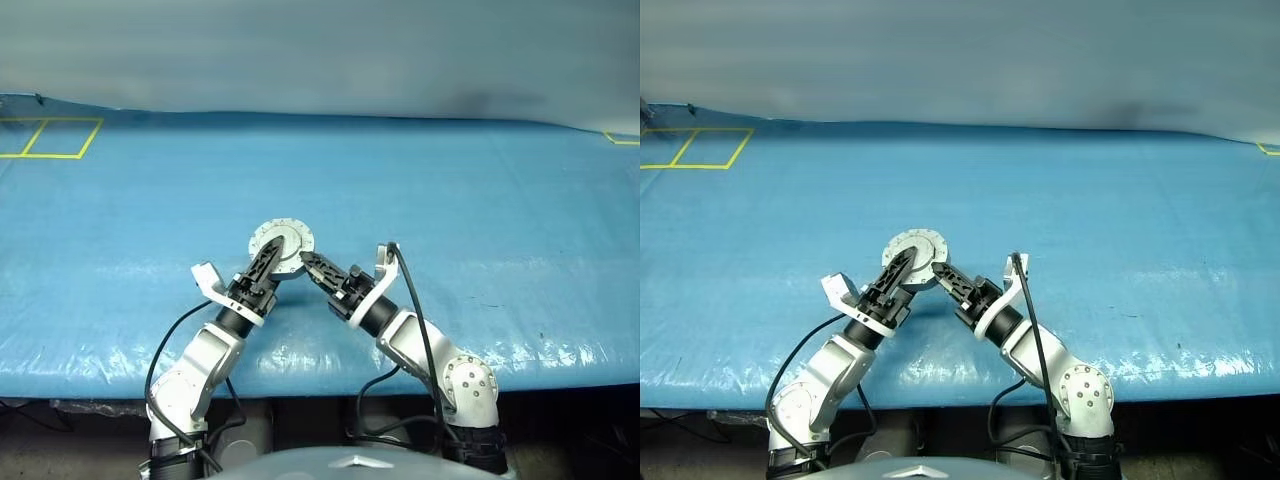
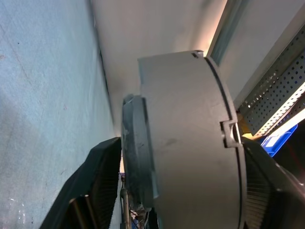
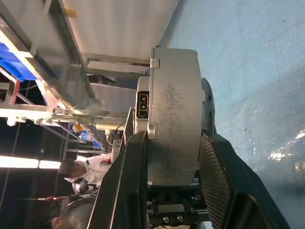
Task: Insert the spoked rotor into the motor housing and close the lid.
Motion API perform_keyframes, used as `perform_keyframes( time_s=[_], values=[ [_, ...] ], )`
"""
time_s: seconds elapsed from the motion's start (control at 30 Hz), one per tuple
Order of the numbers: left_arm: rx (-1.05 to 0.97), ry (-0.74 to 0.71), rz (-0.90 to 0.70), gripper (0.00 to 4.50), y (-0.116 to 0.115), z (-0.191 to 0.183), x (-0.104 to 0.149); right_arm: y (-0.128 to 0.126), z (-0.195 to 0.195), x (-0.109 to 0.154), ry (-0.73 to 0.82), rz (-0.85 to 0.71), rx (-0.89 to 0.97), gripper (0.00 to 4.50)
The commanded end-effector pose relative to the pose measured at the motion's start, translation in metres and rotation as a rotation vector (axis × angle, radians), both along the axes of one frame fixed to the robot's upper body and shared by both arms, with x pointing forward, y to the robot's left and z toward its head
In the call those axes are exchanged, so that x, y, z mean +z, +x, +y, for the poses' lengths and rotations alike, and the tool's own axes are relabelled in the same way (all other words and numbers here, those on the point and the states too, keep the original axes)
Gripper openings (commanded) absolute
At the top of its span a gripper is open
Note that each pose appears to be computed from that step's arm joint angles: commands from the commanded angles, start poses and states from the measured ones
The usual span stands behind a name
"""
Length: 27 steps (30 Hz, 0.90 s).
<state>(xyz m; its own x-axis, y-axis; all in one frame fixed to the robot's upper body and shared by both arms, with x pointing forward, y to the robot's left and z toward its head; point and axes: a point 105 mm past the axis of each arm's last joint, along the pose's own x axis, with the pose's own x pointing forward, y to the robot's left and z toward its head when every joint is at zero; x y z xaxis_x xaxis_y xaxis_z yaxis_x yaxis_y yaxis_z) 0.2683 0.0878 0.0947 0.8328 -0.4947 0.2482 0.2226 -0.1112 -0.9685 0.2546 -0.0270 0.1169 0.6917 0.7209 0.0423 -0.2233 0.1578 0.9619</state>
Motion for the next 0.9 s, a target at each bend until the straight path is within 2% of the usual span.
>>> perform_keyframes(
  time_s=[0.03,0.13,0.23,0.4,0.5,0.6,0.7,0.9],
  values=[
    [-0.007,-0.064,-0.027,2.45,-0.001,-0.009,0.013,-0.004,-0.001,0.026,0.032,-0.145,-0.005,2.47],
    [-0.003,-0.059,-0.026,2.45,-0.001,-0.008,0.014,-0.002,-0.009,0.019,0.003,-0.159,-0.04,3.45],
    [0.002,-0.047,-0.026,2.45,0.001,-0.007,0.016,-0.001,-0.022,0.008,-0.096,-0.2,-0.083,4.43],
    [0.014,-0.015,-0.022,2.45,0.008,-0.001,0.015,-0.009,-0.03,-0.009,-0.236,-0.268,-0.065,4.5],
    [0.027,0.014,-0.014,2.45,0.016,0.004,0.013,-0.013,-0.032,-0.017,-0.385,-0.374,-0.067,4.5],
    [0.038,0.045,-0.031,2.45,0.026,0.009,0.015,-0.005,-0.037,-0.024,-0.562,-0.464,-0.152,4.5],
    [0.057,0.098,-0.044,2.45,0.039,0.013,0.017,-0.002,-0.036,-0.031,-0.748,-0.586,-0.168,4.5],
    [0.098,0.239,-0.059,2.45,0.072,0.027,0.018,-0.005,-0.038,-0.043,-0.892,-0.678,-0.158,4.5]
  ],
)
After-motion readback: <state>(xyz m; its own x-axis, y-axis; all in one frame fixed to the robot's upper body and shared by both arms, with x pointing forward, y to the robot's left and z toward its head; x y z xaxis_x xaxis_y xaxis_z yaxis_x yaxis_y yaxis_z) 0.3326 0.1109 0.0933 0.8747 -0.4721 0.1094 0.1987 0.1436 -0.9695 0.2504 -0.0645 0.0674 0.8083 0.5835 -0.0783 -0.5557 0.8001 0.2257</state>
